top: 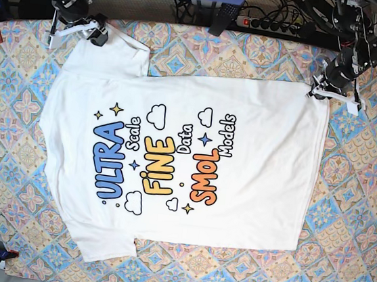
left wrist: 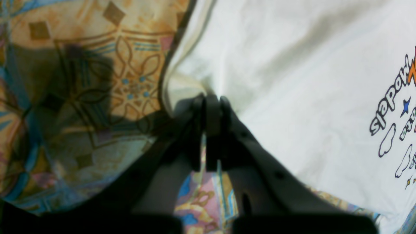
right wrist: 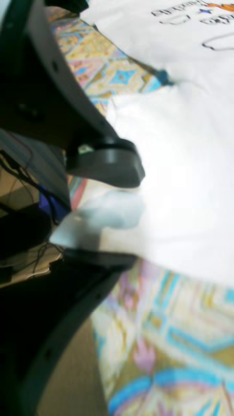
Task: Fold the T-shirt properly
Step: 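Move the right gripper to the other shoulder corner and grasp, then lift both shoulder corners and pull them toward the robot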
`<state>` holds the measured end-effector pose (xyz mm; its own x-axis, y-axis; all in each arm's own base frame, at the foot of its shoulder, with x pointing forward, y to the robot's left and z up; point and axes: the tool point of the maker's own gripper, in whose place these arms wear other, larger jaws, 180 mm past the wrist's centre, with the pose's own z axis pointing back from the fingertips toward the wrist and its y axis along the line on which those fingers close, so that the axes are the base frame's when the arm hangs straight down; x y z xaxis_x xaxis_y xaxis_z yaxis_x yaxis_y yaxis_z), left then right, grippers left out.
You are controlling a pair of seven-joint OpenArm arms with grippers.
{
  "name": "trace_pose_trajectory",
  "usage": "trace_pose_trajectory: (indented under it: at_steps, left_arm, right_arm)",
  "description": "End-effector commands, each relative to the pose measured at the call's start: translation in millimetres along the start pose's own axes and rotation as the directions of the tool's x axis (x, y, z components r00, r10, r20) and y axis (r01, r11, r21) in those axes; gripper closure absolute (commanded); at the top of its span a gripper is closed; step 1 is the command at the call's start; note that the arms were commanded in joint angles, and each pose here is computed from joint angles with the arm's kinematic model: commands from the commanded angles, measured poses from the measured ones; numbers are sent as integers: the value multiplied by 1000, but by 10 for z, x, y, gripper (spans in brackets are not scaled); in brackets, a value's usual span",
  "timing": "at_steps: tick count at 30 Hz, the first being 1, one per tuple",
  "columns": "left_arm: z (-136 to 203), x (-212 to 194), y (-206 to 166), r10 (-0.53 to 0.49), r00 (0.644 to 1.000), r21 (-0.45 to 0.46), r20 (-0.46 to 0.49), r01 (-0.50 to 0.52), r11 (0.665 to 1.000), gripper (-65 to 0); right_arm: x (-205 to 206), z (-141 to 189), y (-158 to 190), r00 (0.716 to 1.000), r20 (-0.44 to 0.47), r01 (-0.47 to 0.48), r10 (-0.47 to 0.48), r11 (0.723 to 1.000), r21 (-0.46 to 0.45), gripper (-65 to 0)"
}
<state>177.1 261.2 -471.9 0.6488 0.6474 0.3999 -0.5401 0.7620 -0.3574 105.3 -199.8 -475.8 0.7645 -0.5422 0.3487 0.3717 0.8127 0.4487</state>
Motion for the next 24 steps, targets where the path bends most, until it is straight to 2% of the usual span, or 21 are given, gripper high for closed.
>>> trace_pose_trajectory:
  at_steps: [1,3,7,8,13,16,20,24]
  left_arm:
    - [27,67,17,-10,1000,6,14,10,1000,0]
    - [28,67,19,-11,1000,7,14,11,1000,0]
    - [31,65,22,-13,1000,8,14,13,1000,0]
    - [34,65,30,-14,1000,10,14,14,1000,0]
    - [61,5,96,-20,1000,24,0,20,1000,0]
    - [105,-17,190,-60,998,43,-23,61,997,0]
    - [148,-152,292,-111,991,59,-74,115,992,0]
    - [216,-259,441,-114,988,88,-102,123,988,0]
  right_arm:
    - [-181,9,13,997,-73,1,0,1000,7,-276]
    - [-172,11,10,998,-69,1,-1,1000,6,-212]
    - [-163,12,6,998,-65,2,-1,1000,5,-25]
    - [-163,12,6,998,-65,2,-1,1000,5,0]
    - [-16,99,-144,1000,-23,16,-17,999,-33,-1]
    - [15,234,-223,1000,-4,12,-12,998,-57,-1]
    - [21,376,-143,1000,6,-21,22,999,-48,-1]
    - [-51,500,-107,999,-6,-42,42,998,-47,-1]
